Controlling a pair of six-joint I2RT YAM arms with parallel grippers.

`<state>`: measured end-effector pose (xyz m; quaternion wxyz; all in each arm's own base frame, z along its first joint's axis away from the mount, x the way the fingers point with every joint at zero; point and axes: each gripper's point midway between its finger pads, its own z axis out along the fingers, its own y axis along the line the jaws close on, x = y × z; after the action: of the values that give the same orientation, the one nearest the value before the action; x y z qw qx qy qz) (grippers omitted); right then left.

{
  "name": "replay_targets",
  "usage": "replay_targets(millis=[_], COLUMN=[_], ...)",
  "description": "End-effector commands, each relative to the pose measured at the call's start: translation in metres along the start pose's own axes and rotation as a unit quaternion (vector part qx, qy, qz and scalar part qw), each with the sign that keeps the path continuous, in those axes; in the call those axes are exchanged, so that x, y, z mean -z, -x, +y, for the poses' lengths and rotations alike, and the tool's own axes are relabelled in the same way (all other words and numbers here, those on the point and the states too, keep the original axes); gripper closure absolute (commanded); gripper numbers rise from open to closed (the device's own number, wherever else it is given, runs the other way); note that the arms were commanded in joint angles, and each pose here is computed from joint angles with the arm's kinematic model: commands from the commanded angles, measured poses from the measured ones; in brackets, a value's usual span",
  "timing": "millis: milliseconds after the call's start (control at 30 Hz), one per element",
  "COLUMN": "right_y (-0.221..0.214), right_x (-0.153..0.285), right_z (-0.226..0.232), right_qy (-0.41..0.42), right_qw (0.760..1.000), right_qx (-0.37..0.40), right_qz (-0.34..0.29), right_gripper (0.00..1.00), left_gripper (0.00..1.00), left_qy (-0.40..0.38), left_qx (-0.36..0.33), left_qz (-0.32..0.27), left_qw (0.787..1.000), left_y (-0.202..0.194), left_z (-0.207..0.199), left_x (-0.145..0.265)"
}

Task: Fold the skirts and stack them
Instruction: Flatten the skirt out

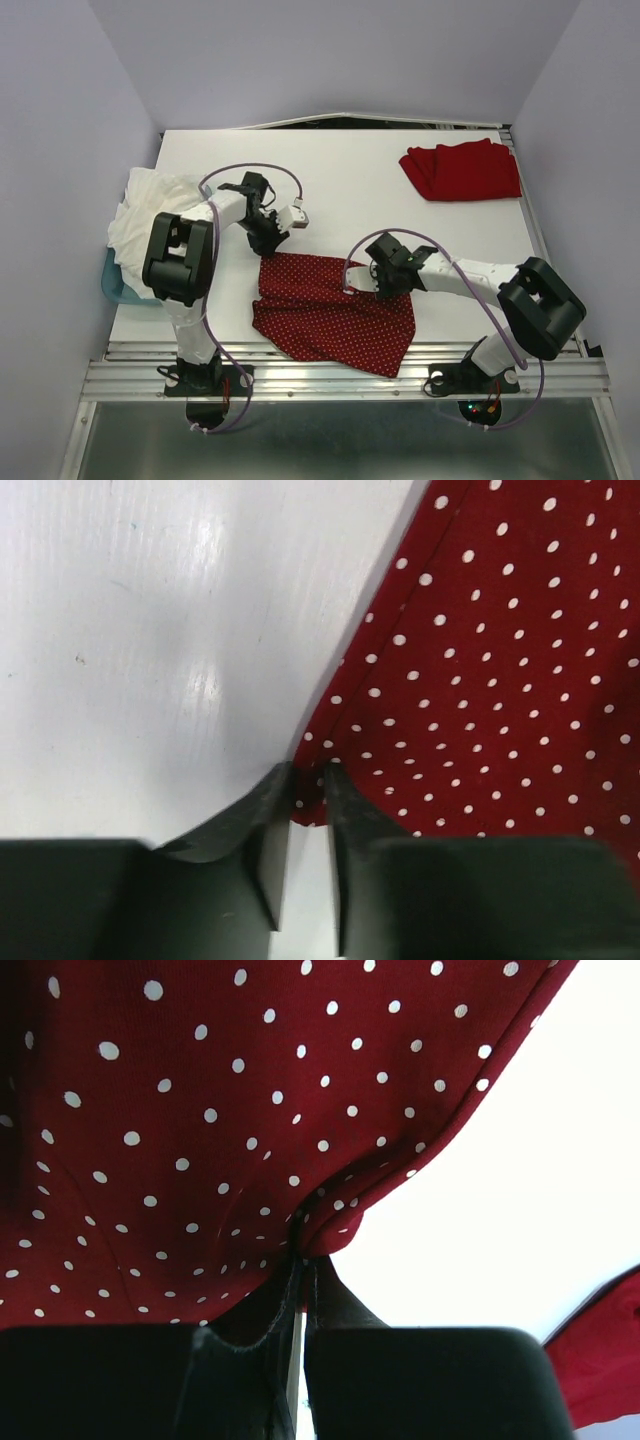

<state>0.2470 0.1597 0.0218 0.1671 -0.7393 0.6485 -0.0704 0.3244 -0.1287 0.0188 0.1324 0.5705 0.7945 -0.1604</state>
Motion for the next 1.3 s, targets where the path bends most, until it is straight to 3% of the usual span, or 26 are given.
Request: replay_targets(millis=[0,133,233,433,600,733,800,833,867,933,1000,1100,1267], right_y=[0.002,-0.001,-0.008,-0.021,-0.038,-0.055,-0.055,-0.055,-0.052,-0.048,-0.039,-0.036,-0.039], right_x=[0.013,0.021,0.035,0.091,0.145,0.198,0.242,0.257,0.287,0.313,0.331,0.337,0.339], right_z=[-0.013,-0.028,-0.053,-0.126,-0.180,-0.230,-0.260,-0.269,-0.283,-0.291,-0.293,-0.290,-0.287], right_qy=[-0.025,-0.045,-0.077,-0.178,-0.263,-0.340,-0.397,-0.417,-0.450,-0.474,-0.481,-0.478,-0.487], right_qw=[0.999,0.997,0.990,0.965,0.933,0.894,0.861,0.849,0.829,0.813,0.811,0.816,0.816], right_qx=[-0.021,-0.058,-0.112,-0.190,-0.240,-0.285,-0.305,-0.310,-0.312,-0.309,-0.290,-0.275,-0.266], right_qz=[-0.007,-0.012,-0.020,-0.042,-0.055,-0.065,-0.093,-0.099,-0.119,-0.139,-0.163,-0.171,-0.163], right_gripper=[0.99,0.99,0.99,0.99,0.99,0.99,0.99,0.99,0.99,0.99,0.99,0.99,0.99], left_gripper=[0.78,1.00,1.00,1.00,1.00,1.00,1.00,1.00,1.00,1.00,1.00,1.00,1.00], left_qy=[-0.035,-0.043,-0.008,0.137,0.281,0.380,0.414,0.448,0.460,0.497,0.511,0.518,0.509], left_qx=[0.017,0.053,0.054,0.087,0.066,0.069,0.075,0.066,0.067,0.050,0.038,0.026,0.020], left_qz=[0.016,0.003,-0.017,-0.127,-0.232,-0.312,-0.352,-0.382,-0.400,-0.438,-0.458,-0.462,-0.442], left_qw=[0.999,0.998,0.998,0.979,0.929,0.868,0.836,0.806,0.790,0.747,0.727,0.719,0.738], left_y=[-0.019,-0.021,-0.008,0.060,0.129,0.162,0.173,0.179,0.182,0.187,0.188,0.186,0.179], left_z=[-0.030,-0.042,-0.032,0.042,0.078,0.084,0.079,0.070,0.064,0.045,0.029,0.017,0.012], left_x=[-0.018,-0.021,0.002,0.123,0.255,0.349,0.386,0.419,0.434,0.477,0.498,0.509,0.491])
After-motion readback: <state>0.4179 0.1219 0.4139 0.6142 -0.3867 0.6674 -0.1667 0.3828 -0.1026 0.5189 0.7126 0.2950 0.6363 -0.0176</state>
